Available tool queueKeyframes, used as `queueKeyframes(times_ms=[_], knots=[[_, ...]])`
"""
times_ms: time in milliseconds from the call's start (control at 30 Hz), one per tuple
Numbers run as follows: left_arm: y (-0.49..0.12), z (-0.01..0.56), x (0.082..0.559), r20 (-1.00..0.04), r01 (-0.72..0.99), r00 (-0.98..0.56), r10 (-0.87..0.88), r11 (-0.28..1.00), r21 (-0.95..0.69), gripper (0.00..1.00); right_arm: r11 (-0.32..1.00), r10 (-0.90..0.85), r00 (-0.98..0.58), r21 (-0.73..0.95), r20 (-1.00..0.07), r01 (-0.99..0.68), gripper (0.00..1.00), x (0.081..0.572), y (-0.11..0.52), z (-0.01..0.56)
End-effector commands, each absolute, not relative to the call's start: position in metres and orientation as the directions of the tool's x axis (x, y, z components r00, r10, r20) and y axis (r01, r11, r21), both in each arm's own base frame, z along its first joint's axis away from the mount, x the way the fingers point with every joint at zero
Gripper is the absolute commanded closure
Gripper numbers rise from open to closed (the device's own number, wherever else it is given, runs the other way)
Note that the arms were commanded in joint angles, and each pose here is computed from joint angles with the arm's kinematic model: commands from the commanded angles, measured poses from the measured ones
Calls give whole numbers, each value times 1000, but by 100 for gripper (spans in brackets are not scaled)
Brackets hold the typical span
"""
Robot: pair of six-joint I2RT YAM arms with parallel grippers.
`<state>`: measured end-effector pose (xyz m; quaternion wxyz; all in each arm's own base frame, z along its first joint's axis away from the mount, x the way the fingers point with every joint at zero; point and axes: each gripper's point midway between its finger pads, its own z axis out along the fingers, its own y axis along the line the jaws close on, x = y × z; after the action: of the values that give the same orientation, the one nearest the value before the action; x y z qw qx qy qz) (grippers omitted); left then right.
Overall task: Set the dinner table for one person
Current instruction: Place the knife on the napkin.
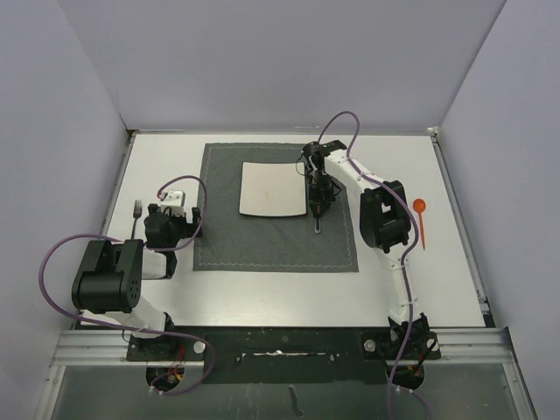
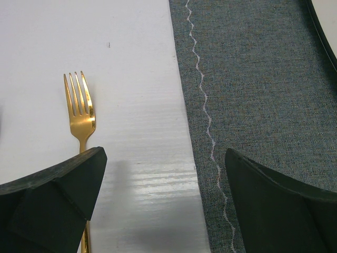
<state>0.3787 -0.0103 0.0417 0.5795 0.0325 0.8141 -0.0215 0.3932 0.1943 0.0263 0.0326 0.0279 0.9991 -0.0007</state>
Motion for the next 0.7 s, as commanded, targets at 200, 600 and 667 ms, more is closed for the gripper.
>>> queueKeyframes(times_ms=[200,600,667], knots=[[-9,54,391,-959,68,-282,18,998,-2,2,997,62,-996,-31,-59,64,100,393,192,22],[-9,54,391,-960,68,-281,18,998,-2,2,997,65,-996,-41,-69,68,91,395,191,25],[-9,53,390,-959,68,-282,18,998,-2,2,997,63,-996,-44,-68,66,86,395,191,26]])
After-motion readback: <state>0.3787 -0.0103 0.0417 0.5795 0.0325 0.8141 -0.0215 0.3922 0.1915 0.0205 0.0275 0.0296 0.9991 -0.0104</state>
